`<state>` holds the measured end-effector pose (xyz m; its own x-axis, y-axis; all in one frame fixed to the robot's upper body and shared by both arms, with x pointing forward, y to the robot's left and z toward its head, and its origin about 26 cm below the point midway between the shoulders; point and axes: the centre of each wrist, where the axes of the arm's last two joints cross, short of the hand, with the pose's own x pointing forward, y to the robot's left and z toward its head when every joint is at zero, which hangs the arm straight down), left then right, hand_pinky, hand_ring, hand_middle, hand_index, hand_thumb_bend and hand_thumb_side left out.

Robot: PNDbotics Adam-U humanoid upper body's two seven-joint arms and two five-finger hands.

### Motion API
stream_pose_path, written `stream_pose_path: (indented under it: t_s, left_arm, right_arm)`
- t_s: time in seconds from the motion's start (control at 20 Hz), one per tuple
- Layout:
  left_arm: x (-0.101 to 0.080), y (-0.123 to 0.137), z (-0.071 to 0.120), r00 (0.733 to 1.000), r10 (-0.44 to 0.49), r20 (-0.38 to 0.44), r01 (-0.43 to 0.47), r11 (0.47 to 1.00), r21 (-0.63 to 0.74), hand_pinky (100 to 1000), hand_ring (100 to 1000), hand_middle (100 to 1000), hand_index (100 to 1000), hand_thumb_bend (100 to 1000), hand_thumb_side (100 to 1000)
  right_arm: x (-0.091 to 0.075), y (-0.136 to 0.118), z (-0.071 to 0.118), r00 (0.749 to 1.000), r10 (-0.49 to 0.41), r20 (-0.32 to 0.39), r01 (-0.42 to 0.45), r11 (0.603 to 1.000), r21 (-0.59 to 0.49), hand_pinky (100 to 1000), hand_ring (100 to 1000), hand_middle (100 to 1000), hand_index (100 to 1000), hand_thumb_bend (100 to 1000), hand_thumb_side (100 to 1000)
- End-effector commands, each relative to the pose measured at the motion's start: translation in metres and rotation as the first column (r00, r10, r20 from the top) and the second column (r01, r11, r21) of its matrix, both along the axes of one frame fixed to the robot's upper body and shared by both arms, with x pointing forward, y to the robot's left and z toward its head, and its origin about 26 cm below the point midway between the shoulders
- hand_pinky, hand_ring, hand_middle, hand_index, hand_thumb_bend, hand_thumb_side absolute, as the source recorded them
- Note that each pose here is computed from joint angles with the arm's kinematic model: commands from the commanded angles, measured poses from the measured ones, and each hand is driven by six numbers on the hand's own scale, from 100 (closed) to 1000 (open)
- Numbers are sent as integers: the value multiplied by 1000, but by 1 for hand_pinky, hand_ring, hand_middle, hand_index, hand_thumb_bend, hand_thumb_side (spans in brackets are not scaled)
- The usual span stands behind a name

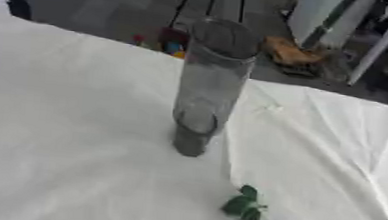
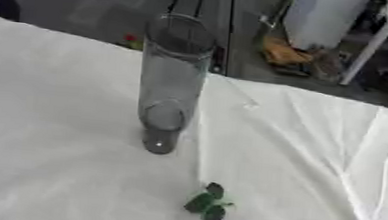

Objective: Arrange flowers into the vase.

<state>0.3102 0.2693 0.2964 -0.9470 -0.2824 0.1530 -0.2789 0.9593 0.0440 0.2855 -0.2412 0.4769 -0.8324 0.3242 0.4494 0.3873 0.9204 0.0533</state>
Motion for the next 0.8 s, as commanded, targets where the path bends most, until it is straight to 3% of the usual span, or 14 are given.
stream_pose_path:
  t_s: [0.05,0.8]
  left_arm:
    - [-4,2,11,999,8,33,-10,999,36,791,873,866,933,100,1000]
    - [-4,-1,14,999,-3,42,1,999,44,792,873,865,934,100,1000]
  right_arm:
    - [0,-9,14,999,-32,10,32,999,18,100,100,100,100,100,1000]
    - [21,-13,33,999,27,45,-30,997,65,100,100,100,100,100,1000]
